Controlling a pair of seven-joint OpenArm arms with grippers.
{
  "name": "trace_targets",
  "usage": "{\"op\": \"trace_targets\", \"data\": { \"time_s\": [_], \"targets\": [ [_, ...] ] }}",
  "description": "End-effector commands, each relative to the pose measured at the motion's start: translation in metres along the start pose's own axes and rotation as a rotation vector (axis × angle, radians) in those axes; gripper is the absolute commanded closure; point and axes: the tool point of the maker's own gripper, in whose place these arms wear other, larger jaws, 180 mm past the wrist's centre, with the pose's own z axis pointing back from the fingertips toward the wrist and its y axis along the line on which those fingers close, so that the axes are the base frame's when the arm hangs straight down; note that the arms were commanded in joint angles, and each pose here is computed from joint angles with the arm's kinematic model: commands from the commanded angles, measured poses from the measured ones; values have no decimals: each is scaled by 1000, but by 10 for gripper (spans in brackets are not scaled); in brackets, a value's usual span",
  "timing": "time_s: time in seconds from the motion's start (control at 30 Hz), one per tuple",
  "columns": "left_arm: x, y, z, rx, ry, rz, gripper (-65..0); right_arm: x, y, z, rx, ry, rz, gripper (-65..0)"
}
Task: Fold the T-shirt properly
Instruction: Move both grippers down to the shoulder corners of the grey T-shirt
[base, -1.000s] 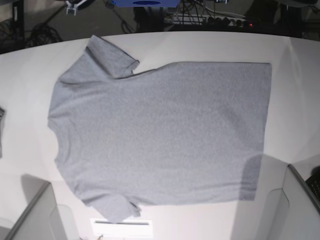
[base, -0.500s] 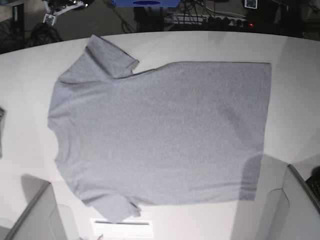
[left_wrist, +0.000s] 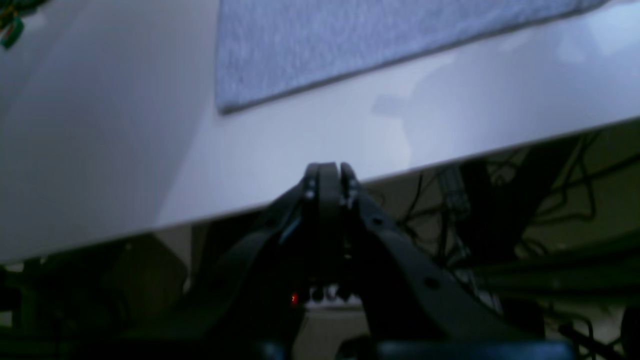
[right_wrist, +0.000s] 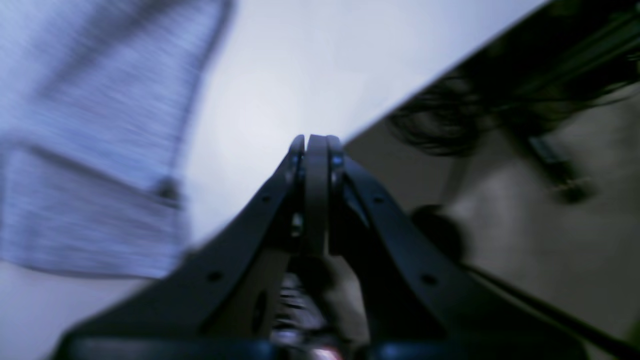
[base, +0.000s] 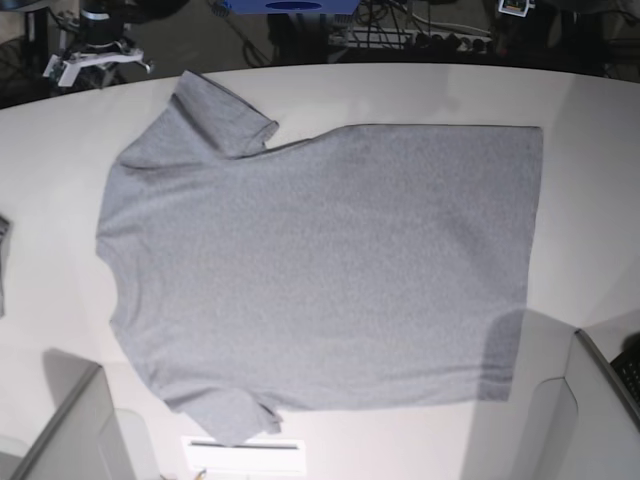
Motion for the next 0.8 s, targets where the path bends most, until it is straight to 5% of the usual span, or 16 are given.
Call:
{"op": "trace_targets", "data": {
  "time_s": [0.0, 0.2, 0.33, 0.4, 0.57, 0.77],
  "targets": [
    [8, 2, 3, 7, -29, 9, 0, 10, 9, 2, 51, -33, -11, 0],
    [12, 23, -4, 107, -56, 236, 0, 0, 66, -3, 310, 145, -144, 0],
    [17, 44, -12, 154, -90, 286, -165, -6, 92, -3, 415, 251, -198, -260],
    [18, 50, -13, 175, -98, 317, -257, -2, 100, -2, 452, 256, -227, -282],
    [21, 71, -16, 206, -117, 383, -472, 5, 100, -12, 439, 241, -194, -282],
    [18, 96, -26, 216, -120, 522, -502, 9, 78, -24, 359, 236, -173, -285]
  ]
}}
